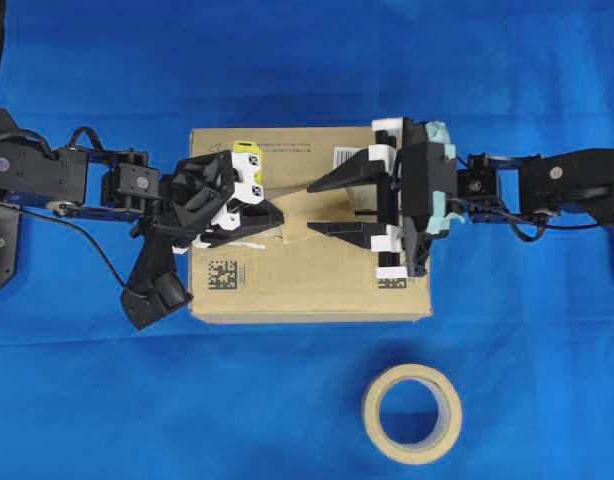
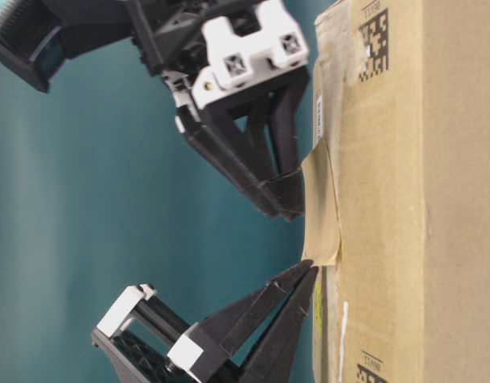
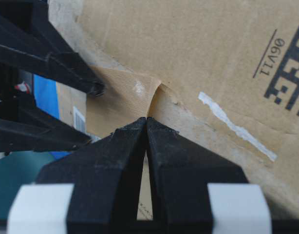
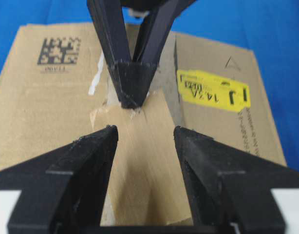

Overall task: Apply tape along the seams of the closed cardboard box to seal it securely.
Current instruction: 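Bring the right gripper in and press the tape onto the seam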

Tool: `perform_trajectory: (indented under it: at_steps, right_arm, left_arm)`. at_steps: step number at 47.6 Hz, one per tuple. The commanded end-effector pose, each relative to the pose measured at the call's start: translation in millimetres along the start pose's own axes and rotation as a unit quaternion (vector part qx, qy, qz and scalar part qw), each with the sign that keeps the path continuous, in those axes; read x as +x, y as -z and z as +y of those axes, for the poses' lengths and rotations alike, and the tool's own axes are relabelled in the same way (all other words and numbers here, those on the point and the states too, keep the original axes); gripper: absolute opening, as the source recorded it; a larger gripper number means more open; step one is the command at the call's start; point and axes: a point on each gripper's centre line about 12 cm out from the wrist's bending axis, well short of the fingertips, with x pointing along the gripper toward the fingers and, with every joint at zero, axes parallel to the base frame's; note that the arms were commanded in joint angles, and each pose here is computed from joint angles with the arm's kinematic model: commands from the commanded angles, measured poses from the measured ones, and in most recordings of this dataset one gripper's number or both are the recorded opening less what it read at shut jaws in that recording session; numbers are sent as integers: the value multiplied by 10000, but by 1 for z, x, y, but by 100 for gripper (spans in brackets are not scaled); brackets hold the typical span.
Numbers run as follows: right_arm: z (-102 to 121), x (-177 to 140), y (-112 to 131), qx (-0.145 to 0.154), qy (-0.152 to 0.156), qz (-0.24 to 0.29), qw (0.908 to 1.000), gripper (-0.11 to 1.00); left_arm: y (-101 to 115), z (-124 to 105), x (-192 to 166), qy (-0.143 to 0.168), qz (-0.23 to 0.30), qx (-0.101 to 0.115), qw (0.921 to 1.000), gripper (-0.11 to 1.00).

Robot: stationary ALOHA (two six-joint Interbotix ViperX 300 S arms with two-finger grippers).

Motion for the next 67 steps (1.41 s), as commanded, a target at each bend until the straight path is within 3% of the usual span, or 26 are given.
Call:
perform_trajectory:
  at_steps: [1, 31, 46, 67]
  right_arm:
    - [-1, 2, -9, 78, 35, -131, 9999, 57]
    - [-8, 12, 20, 418, 225, 346, 9983, 57]
    - [-8, 10, 23, 494, 263, 390, 9977, 57]
    - [-8, 10, 25, 495, 263, 444, 9974, 57]
  left_arm:
    - [-1, 7, -4, -77, -7, -4, 10000, 1]
    - [0, 3, -3, 45, 9, -43, 10000, 1]
    - [1, -2, -3, 250, 36, -50, 9997, 1]
    - [8, 1, -4, 265, 134, -225, 9993, 2]
